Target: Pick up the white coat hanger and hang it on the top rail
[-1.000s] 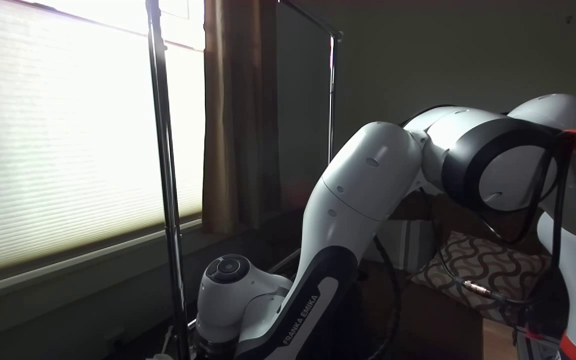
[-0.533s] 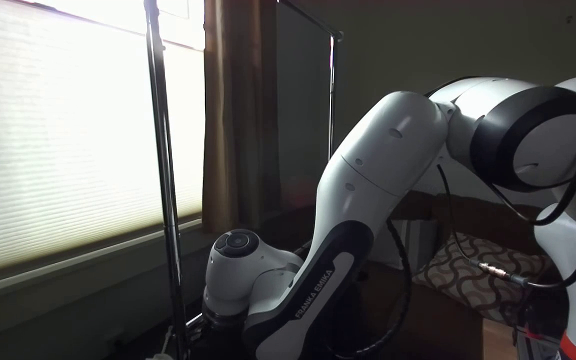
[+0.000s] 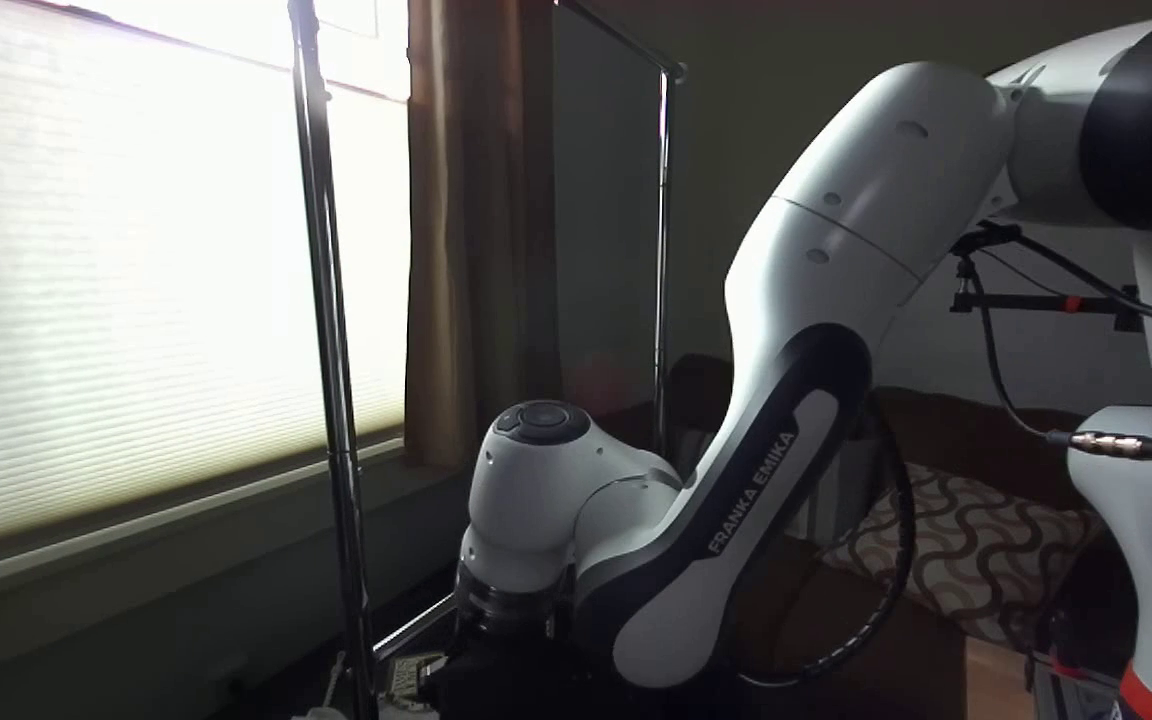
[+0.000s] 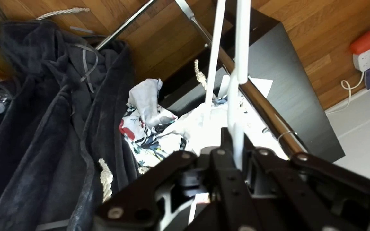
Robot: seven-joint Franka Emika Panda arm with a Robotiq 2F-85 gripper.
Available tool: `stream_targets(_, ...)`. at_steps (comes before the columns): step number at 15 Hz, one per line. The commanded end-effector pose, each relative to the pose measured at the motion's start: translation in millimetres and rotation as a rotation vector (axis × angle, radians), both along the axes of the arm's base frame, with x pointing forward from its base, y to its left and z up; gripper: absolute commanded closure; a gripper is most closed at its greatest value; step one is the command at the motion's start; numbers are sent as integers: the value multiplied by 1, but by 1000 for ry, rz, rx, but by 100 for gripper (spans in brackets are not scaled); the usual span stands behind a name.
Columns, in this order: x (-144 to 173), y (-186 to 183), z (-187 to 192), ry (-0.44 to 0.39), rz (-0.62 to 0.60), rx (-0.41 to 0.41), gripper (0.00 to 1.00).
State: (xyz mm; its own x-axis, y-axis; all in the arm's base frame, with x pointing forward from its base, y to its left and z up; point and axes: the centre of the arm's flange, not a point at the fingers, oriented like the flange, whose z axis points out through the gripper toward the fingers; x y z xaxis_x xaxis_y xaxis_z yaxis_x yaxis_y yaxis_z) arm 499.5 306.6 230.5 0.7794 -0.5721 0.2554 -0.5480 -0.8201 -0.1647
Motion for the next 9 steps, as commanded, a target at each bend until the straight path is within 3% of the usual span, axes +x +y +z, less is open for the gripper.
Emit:
stream_targets(1, -42, -19, 44, -28, -37, -41, 99)
stream_targets(4, -59, -27, 63, 81, 87, 20, 99)
stream_targets(9, -108, -30, 116, 182, 246, 100, 99)
